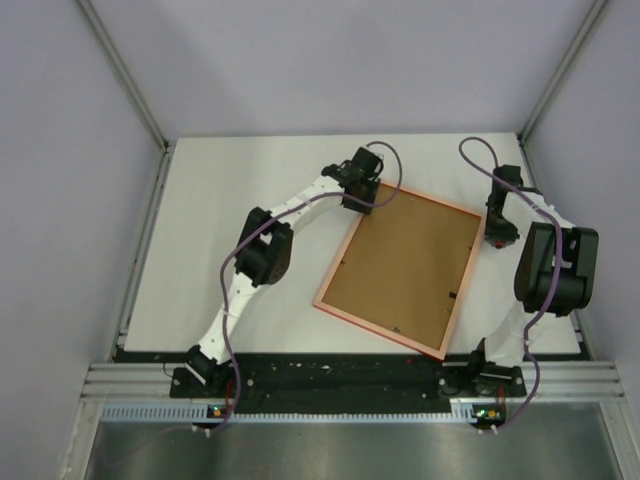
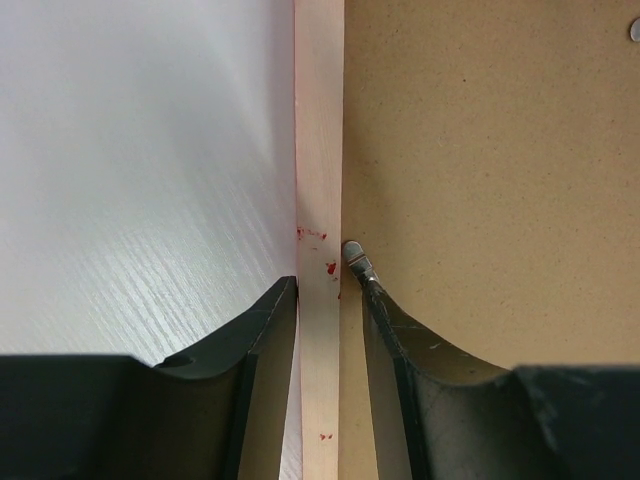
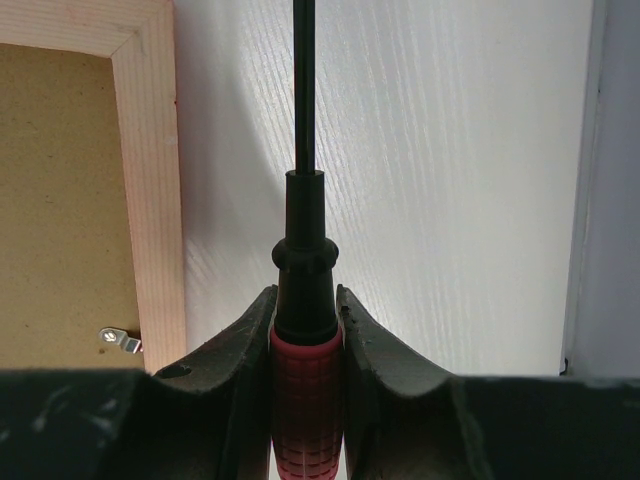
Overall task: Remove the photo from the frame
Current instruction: Adjust the photo frame at the center of the board.
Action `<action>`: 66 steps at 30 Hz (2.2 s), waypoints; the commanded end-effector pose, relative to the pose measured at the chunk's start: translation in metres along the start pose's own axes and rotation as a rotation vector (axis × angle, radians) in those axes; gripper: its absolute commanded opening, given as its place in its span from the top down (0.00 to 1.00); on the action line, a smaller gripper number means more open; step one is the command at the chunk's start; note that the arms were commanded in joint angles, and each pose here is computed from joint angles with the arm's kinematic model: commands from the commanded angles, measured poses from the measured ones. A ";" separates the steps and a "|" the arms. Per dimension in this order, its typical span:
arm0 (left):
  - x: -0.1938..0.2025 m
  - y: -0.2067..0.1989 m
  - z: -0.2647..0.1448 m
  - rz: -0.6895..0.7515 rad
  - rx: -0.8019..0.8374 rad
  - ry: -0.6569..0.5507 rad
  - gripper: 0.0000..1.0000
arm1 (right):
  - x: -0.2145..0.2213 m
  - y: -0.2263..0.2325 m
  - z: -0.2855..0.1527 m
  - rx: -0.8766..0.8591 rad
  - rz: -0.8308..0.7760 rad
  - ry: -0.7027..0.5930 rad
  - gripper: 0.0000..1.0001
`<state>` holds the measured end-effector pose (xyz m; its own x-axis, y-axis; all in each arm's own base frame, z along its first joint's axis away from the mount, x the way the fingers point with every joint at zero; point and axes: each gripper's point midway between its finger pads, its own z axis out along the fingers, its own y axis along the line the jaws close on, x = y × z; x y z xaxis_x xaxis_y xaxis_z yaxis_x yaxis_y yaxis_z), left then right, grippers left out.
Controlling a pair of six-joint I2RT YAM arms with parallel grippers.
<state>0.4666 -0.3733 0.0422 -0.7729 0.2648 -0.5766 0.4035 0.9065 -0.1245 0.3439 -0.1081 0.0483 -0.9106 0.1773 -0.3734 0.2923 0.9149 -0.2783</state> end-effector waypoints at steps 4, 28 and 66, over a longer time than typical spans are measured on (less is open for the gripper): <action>-0.017 -0.001 -0.020 0.012 -0.021 -0.052 0.64 | -0.022 -0.005 -0.014 -0.005 0.034 -0.074 1.00; -0.028 -0.002 -0.003 0.057 -0.074 -0.105 0.69 | -0.018 0.006 -0.014 -0.038 0.014 -0.067 1.00; 0.026 -0.013 0.036 0.062 -0.025 0.034 0.27 | -0.015 0.019 -0.013 -0.083 -0.022 -0.063 1.00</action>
<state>0.4833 -0.3835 0.0395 -0.7146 0.2862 -0.6383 0.4052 0.9132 -0.0442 0.3471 -0.0959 0.0466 -0.9175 0.1490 -0.3687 0.2505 0.9366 -0.2449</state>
